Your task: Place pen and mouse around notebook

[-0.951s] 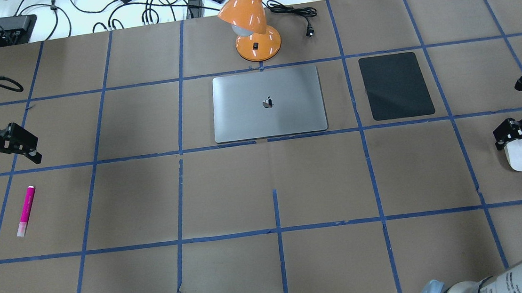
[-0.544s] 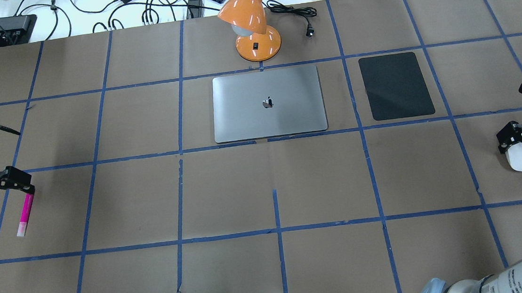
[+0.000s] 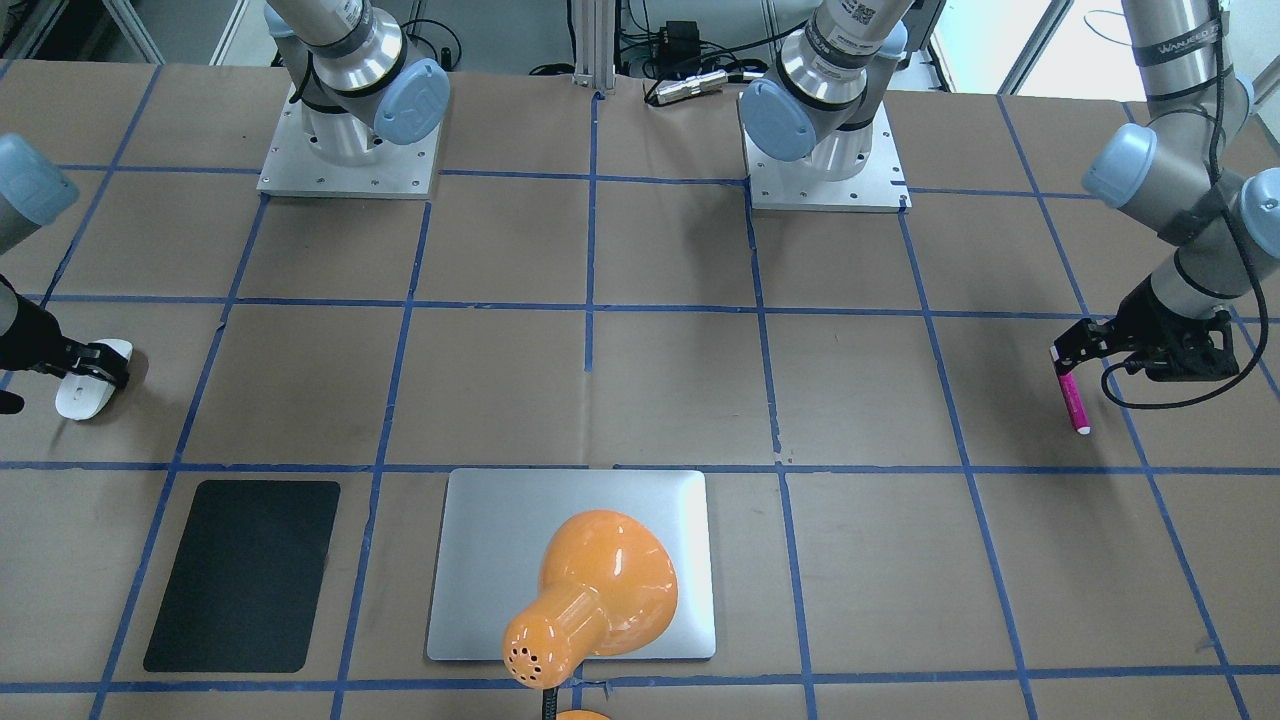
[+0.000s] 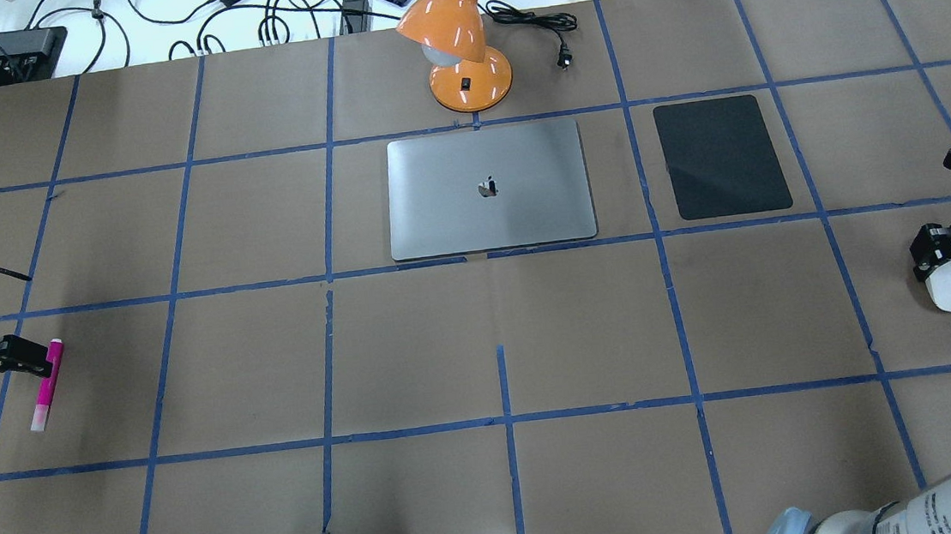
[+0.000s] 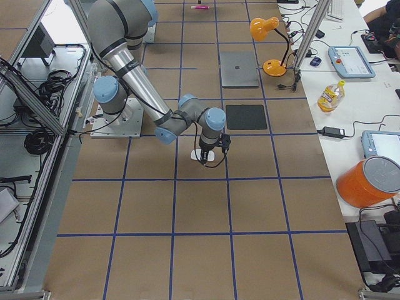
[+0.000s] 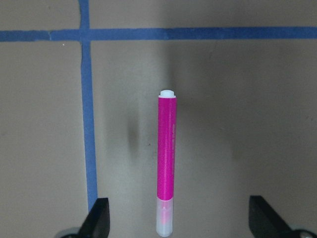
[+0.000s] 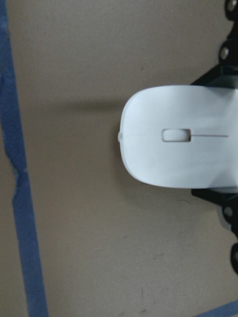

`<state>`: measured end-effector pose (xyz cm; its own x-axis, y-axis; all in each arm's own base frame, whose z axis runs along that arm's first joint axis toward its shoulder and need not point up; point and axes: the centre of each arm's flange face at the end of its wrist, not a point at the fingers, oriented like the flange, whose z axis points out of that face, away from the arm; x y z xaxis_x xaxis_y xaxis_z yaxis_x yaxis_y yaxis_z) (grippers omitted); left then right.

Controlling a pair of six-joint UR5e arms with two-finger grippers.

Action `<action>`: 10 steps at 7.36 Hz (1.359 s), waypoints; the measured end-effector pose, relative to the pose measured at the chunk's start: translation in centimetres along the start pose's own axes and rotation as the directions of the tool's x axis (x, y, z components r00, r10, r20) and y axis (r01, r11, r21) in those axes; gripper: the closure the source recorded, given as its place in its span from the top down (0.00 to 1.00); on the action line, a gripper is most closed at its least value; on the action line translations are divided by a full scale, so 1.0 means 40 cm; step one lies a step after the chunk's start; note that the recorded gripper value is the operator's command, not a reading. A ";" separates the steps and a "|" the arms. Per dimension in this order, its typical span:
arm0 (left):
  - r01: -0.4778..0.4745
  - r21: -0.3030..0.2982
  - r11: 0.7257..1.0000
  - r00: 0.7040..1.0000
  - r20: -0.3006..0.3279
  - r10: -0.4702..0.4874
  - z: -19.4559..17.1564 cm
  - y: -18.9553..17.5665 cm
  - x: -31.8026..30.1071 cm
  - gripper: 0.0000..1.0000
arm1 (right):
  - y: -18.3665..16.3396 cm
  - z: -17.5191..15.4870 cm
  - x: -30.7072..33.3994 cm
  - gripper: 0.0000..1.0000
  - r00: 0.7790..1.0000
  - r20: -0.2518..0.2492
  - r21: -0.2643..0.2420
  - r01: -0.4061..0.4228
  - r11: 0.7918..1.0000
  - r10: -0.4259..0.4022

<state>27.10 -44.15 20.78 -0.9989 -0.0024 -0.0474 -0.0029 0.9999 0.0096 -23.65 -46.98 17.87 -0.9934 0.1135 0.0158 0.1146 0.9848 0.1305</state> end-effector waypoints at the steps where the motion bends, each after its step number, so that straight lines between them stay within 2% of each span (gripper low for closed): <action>1: 0.004 -0.006 1.000 1.000 -0.014 -0.004 0.033 -0.001 -0.004 0.97 | -0.019 -0.039 -0.019 0.46 1.000 -0.007 0.007 0.018 1.000 -0.018; 2: 0.006 -0.011 1.000 1.000 -0.027 -0.006 0.059 -0.004 -0.005 0.85 | -0.060 -0.093 -0.069 0.47 0.998 -0.016 0.010 0.063 0.998 -0.063; 3: 0.004 -0.014 1.000 0.999 -0.035 -0.005 0.073 -0.005 -0.005 0.81 | -0.115 -0.147 -0.149 0.48 0.992 -0.026 0.011 0.122 0.992 -0.122; 5: 0.001 -0.024 1.000 0.999 -0.045 -0.002 0.088 0.000 -0.001 0.55 | -0.243 -0.206 -0.341 0.48 0.977 -0.051 0.031 0.211 0.977 -0.209; 6: 0.001 -0.029 1.000 0.999 -0.048 -0.002 0.092 0.002 -0.001 0.48 | -0.300 -0.215 -0.453 0.50 0.971 -0.061 0.048 0.235 0.971 -0.232; 8: 0.001 -0.037 0.999 0.999 -0.053 -0.003 0.101 0.003 0.000 0.13 | -0.383 -0.193 -0.598 0.52 0.970 -0.060 0.066 0.241 0.968 -0.237; 9: 0.002 -0.038 0.999 0.999 -0.053 -0.004 0.102 0.003 -0.002 0.05 | -0.415 -0.179 -0.622 0.52 0.971 -0.051 0.073 0.238 0.969 -0.234; 10: 0.004 -0.040 0.999 0.998 -0.055 -0.007 0.104 0.006 -0.006 0.05 | -0.441 -0.163 -0.630 0.52 0.975 -0.046 0.074 0.222 0.972 -0.219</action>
<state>27.54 -43.87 16.63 -0.9999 -0.0095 0.0073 -0.0092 0.9987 0.0495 -0.64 -68.09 21.63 -0.9933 -0.1109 0.0326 -0.1089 0.9924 0.0569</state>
